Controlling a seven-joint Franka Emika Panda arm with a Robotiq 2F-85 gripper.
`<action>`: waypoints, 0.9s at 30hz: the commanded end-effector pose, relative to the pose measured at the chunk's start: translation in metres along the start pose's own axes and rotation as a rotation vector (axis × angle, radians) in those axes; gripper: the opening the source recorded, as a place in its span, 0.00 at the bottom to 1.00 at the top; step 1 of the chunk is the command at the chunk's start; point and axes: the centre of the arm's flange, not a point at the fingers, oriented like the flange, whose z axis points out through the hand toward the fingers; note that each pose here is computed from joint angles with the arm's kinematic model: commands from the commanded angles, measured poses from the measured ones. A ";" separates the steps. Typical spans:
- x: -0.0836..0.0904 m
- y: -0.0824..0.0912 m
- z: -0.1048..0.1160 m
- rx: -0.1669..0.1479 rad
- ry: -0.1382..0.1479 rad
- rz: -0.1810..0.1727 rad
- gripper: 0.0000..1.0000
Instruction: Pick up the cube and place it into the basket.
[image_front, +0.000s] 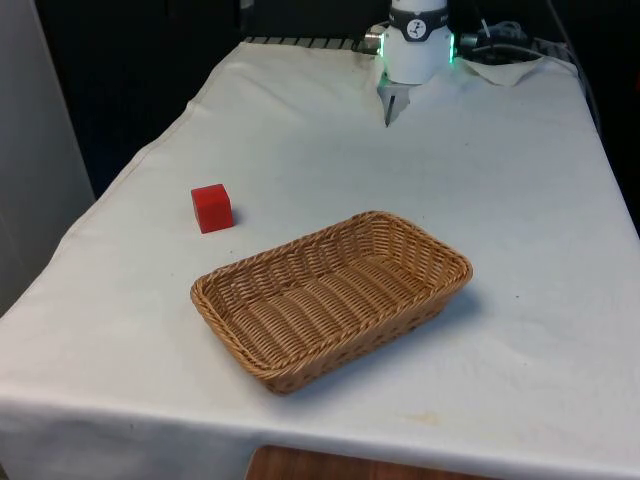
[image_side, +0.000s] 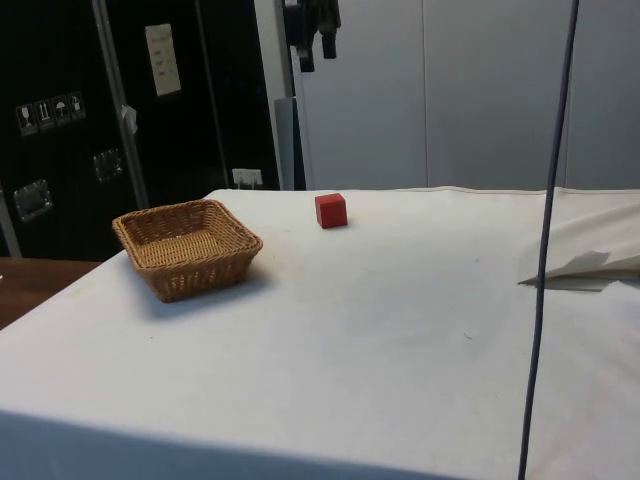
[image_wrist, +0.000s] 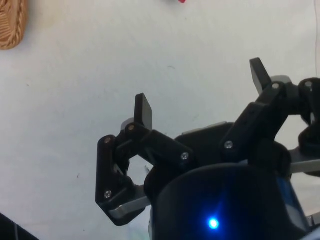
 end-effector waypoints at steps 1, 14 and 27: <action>0.001 0.004 0.001 0.003 0.003 0.001 1.00; 0.000 0.024 0.010 -0.007 0.003 0.018 1.00; -0.001 0.033 0.026 0.000 0.003 0.035 1.00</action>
